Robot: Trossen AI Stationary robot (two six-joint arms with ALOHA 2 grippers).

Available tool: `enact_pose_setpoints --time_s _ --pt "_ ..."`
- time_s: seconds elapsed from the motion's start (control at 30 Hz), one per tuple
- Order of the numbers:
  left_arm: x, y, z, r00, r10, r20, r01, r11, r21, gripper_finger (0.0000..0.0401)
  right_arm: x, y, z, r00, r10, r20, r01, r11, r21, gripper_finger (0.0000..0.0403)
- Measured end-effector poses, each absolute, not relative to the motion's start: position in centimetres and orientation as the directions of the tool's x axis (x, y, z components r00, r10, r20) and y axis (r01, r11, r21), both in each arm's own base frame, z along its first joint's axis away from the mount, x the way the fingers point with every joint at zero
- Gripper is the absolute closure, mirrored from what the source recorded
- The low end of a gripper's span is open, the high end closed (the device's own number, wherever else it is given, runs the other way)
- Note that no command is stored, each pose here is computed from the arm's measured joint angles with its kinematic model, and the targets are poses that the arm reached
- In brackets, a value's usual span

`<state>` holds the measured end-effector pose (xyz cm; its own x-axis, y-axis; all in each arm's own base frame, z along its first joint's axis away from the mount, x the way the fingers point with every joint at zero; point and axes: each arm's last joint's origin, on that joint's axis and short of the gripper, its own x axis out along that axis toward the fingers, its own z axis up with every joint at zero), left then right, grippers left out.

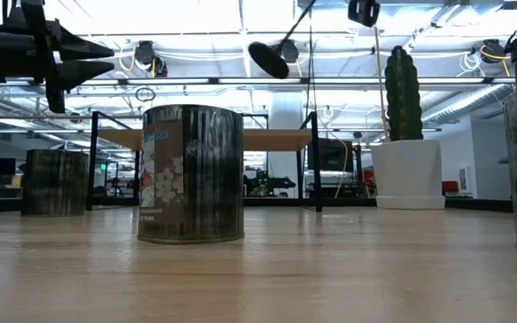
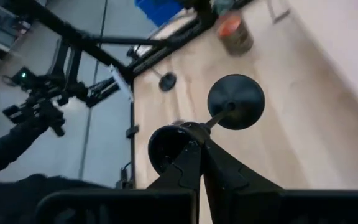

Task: Pick & Place candle stick holders
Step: Put the top right black candle holder on the shelf

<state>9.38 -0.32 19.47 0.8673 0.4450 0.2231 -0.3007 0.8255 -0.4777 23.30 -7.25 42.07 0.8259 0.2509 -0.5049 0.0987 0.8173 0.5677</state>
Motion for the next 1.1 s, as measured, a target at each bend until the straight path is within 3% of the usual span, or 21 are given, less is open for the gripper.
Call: enact_pose_setpoints --time_s 0.3,0.57,0.93,1.1 --pt "9.4 -0.3 19.5 0.867 0.445 0.223 -0.300 0.825 -0.478 0.0288 22.8 -9.7 45.2 0.769 0.031 -0.638 0.272 0.888 0.370 0.0403" --pt "9.4 -0.3 19.5 0.867 0.445 0.223 -0.300 0.825 -0.479 0.0288 25.0 -12.7 45.5 0.761 -0.011 -0.648 0.276 0.910 0.309 0.0403" --pt "9.4 -0.3 19.5 0.868 0.445 0.223 -0.300 0.825 -0.479 0.0288 25.6 -18.9 44.0 0.735 -0.119 -0.668 0.400 0.871 0.285 0.0403" --pt "9.4 -0.3 19.5 0.868 0.445 0.223 -0.301 0.826 -0.476 0.0288 25.3 -20.6 43.3 0.752 -0.069 -0.656 0.391 0.848 0.359 0.0403"
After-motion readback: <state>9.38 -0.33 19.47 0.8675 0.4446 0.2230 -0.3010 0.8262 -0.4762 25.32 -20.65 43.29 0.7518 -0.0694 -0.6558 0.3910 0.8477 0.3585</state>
